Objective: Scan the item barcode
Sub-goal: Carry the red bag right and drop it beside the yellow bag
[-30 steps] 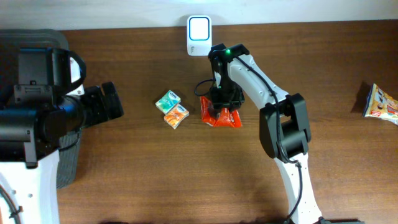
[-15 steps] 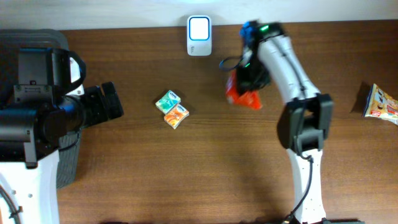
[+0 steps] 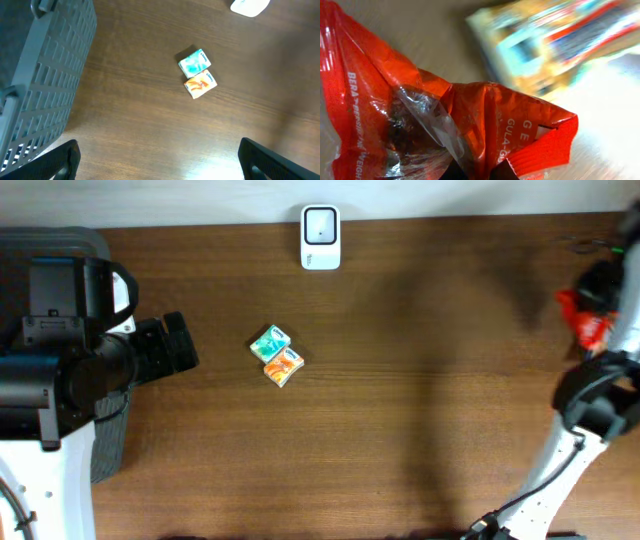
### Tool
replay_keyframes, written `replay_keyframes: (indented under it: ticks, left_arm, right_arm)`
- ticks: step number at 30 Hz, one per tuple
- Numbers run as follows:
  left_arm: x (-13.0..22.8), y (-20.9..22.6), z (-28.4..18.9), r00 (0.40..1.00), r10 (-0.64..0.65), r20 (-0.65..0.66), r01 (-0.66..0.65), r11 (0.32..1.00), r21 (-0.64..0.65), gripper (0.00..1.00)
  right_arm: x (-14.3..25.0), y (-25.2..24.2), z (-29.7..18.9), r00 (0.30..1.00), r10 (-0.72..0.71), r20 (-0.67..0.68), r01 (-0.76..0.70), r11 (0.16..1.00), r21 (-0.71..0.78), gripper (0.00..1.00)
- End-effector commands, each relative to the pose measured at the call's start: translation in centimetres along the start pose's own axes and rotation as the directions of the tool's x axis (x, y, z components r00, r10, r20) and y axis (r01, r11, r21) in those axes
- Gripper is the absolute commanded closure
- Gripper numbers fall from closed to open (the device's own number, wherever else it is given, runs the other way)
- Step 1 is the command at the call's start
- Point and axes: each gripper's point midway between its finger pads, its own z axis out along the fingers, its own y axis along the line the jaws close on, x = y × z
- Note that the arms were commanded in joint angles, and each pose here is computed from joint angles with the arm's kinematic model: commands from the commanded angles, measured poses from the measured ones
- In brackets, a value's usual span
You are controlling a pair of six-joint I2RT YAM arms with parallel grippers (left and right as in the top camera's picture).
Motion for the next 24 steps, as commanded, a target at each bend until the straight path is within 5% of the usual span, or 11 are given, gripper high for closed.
replay_keyframes:
  ticks: [1,3,9,16,20,24]
  left_arm:
    - [-0.1,0.0,-0.2,1.000,-0.003,0.008,0.003,1.000,0.004,0.01]
    - [-0.1,0.0,-0.2,1.000,-0.003,0.008,0.003,1.000,0.004,0.01]
    - [-0.1,0.0,-0.2,1.000,-0.003,0.008,0.003,1.000,0.004,0.01]
    - [-0.1,0.0,-0.2,1.000,-0.003,0.008,0.003,1.000,0.004,0.01]
    - [-0.1,0.0,-0.2,1.000,-0.003,0.008,0.003,1.000,0.004,0.01]
    - [-0.1,0.0,-0.2,1.000,-0.003,0.008,0.003,1.000,0.004,0.01]
  right_arm:
    - [-3.4,-4.7,0.1,0.987,0.149,0.066,-0.150,0.989,0.012,0.90]
    - [-4.4,-5.9,0.2,0.980,0.181,0.087,-0.182,0.983,0.006,0.78]
    - [-6.3,-8.0,0.4,0.963,0.236,0.130,-0.237,0.971,-0.010,0.18]
    - [-4.0,-3.7,0.2,0.990,0.144,0.011,-0.140,0.976,-0.167,0.16]
    - [0.3,4.8,-2.3,0.981,-0.186,-0.051,0.137,0.856,-0.499,0.09]
    - [6.8,10.9,-4.4,0.875,-0.483,-0.030,0.373,0.713,-0.593,0.05]
